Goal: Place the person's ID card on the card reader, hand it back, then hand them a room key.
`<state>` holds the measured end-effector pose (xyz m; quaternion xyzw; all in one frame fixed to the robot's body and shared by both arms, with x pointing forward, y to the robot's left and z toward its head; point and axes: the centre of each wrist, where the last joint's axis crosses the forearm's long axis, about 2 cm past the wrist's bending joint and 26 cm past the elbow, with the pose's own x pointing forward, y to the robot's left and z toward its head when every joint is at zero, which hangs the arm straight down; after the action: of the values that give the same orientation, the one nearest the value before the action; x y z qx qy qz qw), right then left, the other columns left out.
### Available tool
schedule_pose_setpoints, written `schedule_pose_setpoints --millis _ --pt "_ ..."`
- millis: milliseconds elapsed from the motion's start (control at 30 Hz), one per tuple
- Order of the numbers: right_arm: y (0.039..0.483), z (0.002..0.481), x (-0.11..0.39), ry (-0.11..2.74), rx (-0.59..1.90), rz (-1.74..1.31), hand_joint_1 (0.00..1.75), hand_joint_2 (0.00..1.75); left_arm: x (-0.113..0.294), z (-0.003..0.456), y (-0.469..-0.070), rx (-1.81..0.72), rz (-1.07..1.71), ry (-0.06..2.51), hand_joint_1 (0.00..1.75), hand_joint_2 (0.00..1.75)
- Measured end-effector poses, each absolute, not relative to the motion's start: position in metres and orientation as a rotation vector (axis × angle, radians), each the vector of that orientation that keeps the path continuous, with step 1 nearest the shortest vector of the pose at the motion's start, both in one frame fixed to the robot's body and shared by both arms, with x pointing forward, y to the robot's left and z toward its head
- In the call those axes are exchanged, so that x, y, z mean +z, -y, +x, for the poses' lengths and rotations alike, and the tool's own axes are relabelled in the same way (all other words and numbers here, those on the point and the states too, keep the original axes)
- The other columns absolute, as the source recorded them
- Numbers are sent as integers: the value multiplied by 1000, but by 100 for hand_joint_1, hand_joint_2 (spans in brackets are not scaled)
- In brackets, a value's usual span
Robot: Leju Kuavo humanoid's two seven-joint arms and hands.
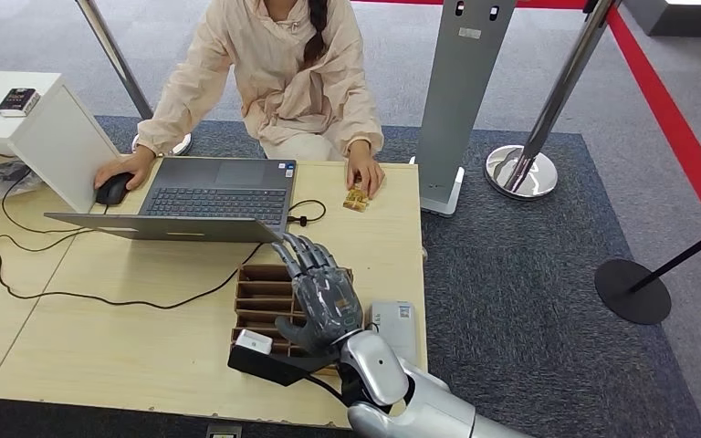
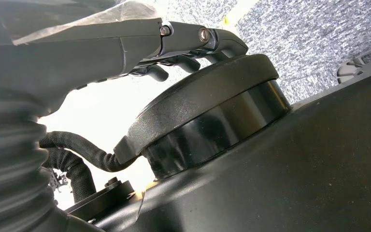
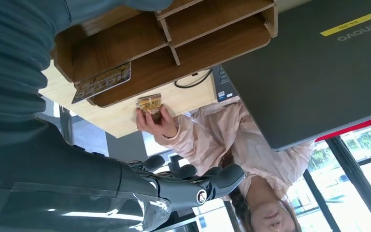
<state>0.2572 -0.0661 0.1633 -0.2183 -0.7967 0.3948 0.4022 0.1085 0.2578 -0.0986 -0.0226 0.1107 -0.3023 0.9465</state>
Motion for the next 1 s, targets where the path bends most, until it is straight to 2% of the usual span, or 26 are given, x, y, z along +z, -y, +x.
schedule_pose_setpoints --millis 133,267,367,500,567,633,700,767,867,1000 --pt "67 258 162 2003 1005 -558 9 175 -99 109 -258 -616 -46 -225 0 175" --pt "68 258 161 1992 1014 -569 20 175 -99 109 -258 -617 -48 -225 0 175" --pt "70 258 160 1987 1019 -580 44 175 -99 108 -258 -617 -48 -224 0 175" --pt "71 259 159 1982 1025 -589 106 175 -99 109 -258 -615 -49 -223 0 175" --pt "72 259 158 1980 1027 -593 108 175 -99 109 -258 -616 -48 -223 0 175" --pt "73 259 157 1980 1030 -597 87 175 -99 109 -258 -615 -49 -223 0 175" --pt "73 259 157 1979 1031 -600 50 175 -99 108 -258 -614 -50 -222 0 175" --pt "74 260 157 1977 1032 -603 26 175 -99 108 -258 -613 -51 -221 0 175" --pt "74 260 157 1976 1034 -605 12 175 -99 108 -258 -615 -51 -221 0 175" --pt "75 260 156 1975 1035 -606 9 175 -99 109 -258 -616 -51 -220 0 175"
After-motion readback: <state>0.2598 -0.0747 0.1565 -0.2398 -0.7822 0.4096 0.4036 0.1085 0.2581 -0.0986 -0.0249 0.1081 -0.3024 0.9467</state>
